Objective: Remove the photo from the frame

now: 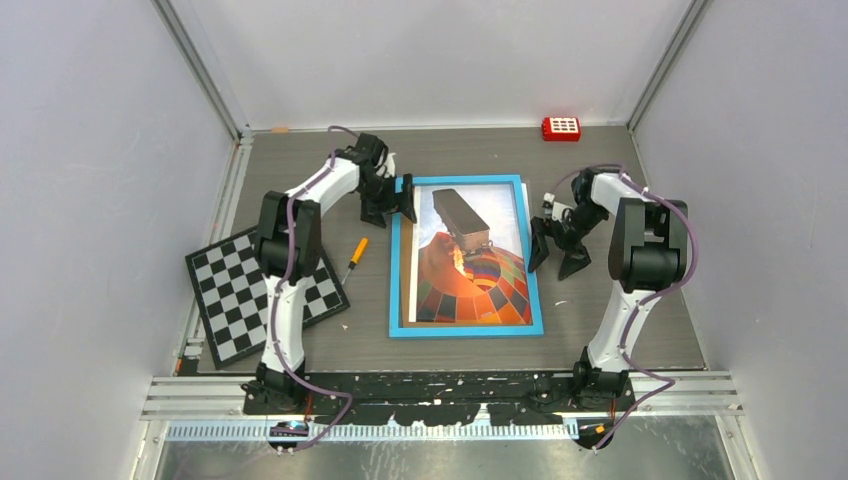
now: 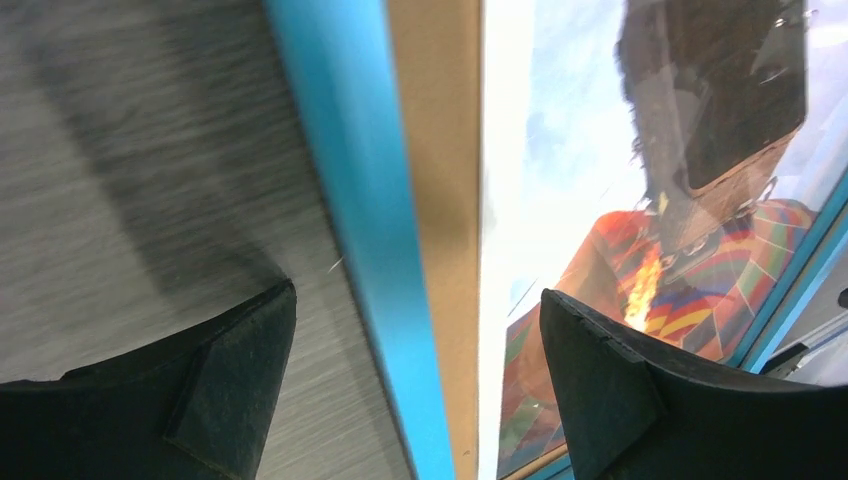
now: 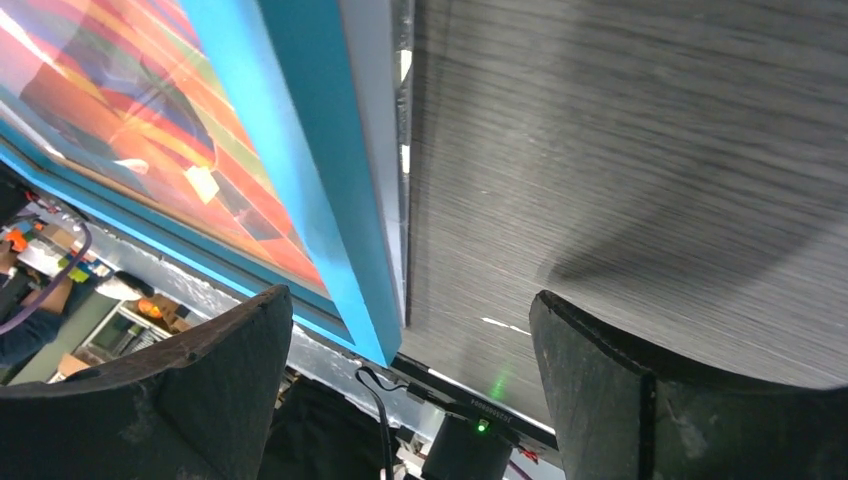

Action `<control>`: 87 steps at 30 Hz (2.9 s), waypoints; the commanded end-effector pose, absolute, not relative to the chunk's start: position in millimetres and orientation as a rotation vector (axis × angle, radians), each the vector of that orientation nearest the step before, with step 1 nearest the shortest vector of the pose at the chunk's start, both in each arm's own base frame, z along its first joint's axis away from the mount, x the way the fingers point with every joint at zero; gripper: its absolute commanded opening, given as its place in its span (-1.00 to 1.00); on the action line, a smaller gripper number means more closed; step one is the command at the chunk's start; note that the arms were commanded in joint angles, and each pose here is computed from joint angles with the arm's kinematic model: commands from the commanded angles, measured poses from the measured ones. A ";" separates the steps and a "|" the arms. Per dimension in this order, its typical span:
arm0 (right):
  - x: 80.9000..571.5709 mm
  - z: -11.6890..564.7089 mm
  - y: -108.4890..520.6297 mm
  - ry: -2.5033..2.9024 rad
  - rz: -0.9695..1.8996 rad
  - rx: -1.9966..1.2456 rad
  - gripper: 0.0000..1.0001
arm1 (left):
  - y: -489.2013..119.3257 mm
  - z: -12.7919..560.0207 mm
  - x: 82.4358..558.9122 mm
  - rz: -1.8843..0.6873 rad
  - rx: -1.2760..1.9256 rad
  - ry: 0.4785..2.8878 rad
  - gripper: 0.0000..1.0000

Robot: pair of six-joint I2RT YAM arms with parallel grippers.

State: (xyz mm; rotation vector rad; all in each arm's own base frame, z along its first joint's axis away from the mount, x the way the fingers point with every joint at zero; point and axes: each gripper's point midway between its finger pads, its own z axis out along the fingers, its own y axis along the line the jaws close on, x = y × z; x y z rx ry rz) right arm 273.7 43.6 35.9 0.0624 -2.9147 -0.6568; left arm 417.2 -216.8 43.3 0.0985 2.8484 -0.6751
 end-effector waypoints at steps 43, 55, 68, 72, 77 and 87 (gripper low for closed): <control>272.9 144.0 79.8 -2.938 -0.712 0.584 0.99 | -235.8 190.2 482.8 -0.622 0.440 2.328 0.99; 508.5 144.7 89.3 -3.505 -0.658 0.496 0.99 | -211.9 156.6 310.7 -0.986 -0.046 2.386 1.00; 573.7 88.6 98.3 -3.628 -0.663 0.547 0.99 | -194.3 75.5 226.8 -0.974 -0.252 2.599 1.00; 575.2 68.4 99.8 -3.612 -0.672 0.576 0.99 | -197.7 67.3 228.7 -0.984 -0.293 2.603 0.99; 565.6 46.6 103.7 -3.545 -0.716 0.587 0.99 | -209.7 63.9 232.7 -0.997 -0.267 2.607 0.99; 503.4 25.5 96.8 -3.291 -0.840 0.491 0.98 | -219.0 43.7 238.3 -0.965 -0.239 2.623 0.99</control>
